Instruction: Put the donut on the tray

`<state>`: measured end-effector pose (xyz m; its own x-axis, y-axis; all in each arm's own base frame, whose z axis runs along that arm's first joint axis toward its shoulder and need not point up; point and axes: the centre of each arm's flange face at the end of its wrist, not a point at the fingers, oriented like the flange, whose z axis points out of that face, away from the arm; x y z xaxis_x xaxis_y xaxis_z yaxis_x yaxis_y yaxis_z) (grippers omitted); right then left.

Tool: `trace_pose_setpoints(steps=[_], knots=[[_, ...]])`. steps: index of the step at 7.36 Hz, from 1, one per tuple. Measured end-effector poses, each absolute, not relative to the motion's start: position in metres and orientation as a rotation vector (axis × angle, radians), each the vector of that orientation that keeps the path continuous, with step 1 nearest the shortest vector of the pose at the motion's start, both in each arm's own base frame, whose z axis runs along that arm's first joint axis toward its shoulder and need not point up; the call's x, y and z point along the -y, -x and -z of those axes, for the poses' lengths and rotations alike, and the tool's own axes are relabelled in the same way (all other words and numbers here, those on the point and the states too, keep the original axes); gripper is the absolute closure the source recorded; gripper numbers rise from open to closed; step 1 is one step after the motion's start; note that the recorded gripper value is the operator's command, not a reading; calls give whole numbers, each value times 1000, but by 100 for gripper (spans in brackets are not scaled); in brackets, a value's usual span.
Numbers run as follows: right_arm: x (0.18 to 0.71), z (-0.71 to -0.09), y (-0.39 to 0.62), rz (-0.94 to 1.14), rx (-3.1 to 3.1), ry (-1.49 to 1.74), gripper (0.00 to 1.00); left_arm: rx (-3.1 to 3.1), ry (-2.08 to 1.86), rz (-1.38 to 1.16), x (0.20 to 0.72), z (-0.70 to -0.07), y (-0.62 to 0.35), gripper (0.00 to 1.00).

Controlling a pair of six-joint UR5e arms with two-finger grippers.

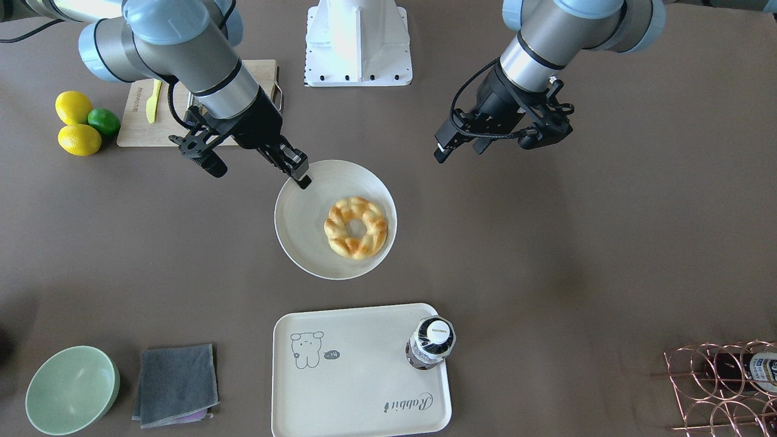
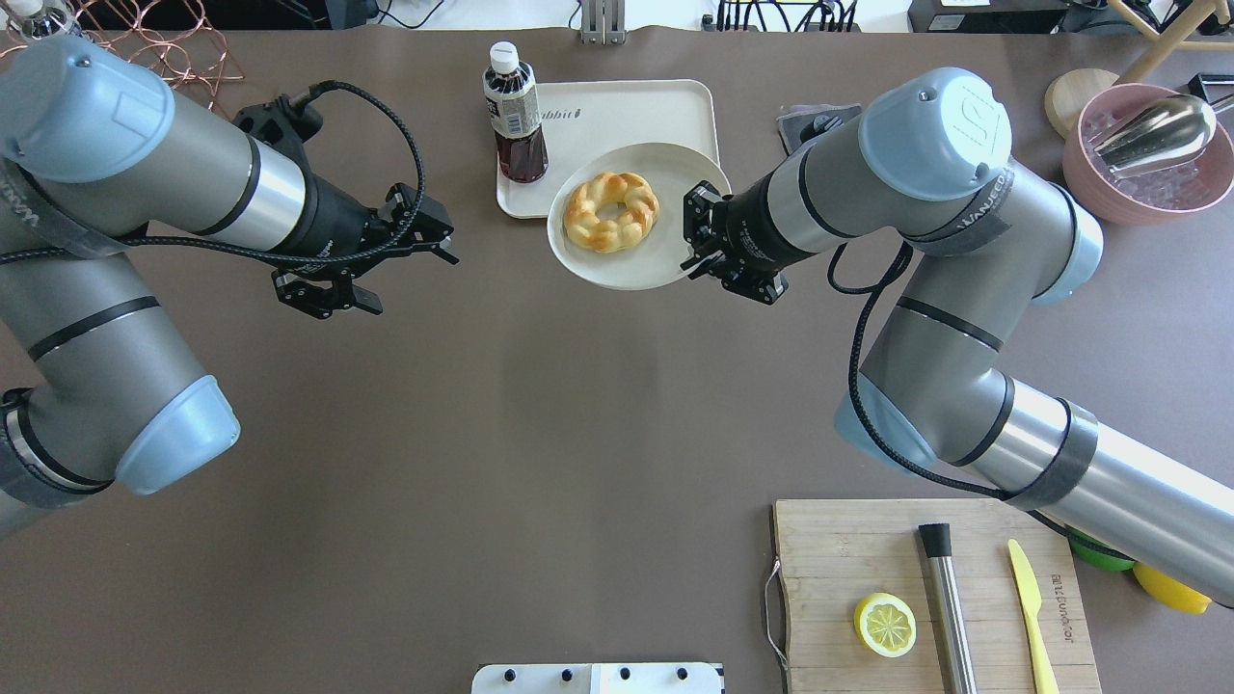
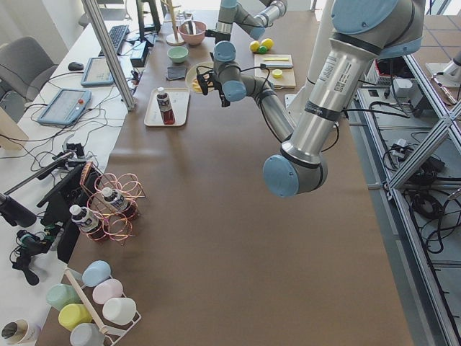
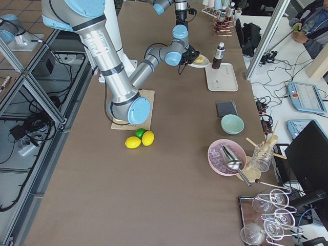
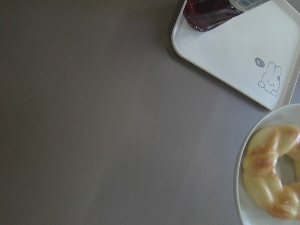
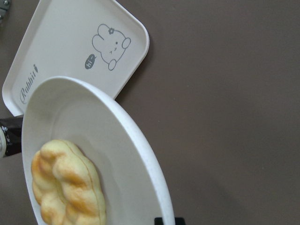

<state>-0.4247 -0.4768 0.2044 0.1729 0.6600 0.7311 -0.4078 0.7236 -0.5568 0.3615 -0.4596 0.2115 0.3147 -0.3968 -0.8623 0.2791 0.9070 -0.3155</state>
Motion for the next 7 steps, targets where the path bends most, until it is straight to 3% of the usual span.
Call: trace_pose_setpoints(steps=[4,7], knots=[[575,-230,494,-1120,1186,247,100,-1122,52,387,461,-265,-301,3],[620,-262,522,-1235,1150,204,100,-952,-147,87,453,-378,-213,3]])
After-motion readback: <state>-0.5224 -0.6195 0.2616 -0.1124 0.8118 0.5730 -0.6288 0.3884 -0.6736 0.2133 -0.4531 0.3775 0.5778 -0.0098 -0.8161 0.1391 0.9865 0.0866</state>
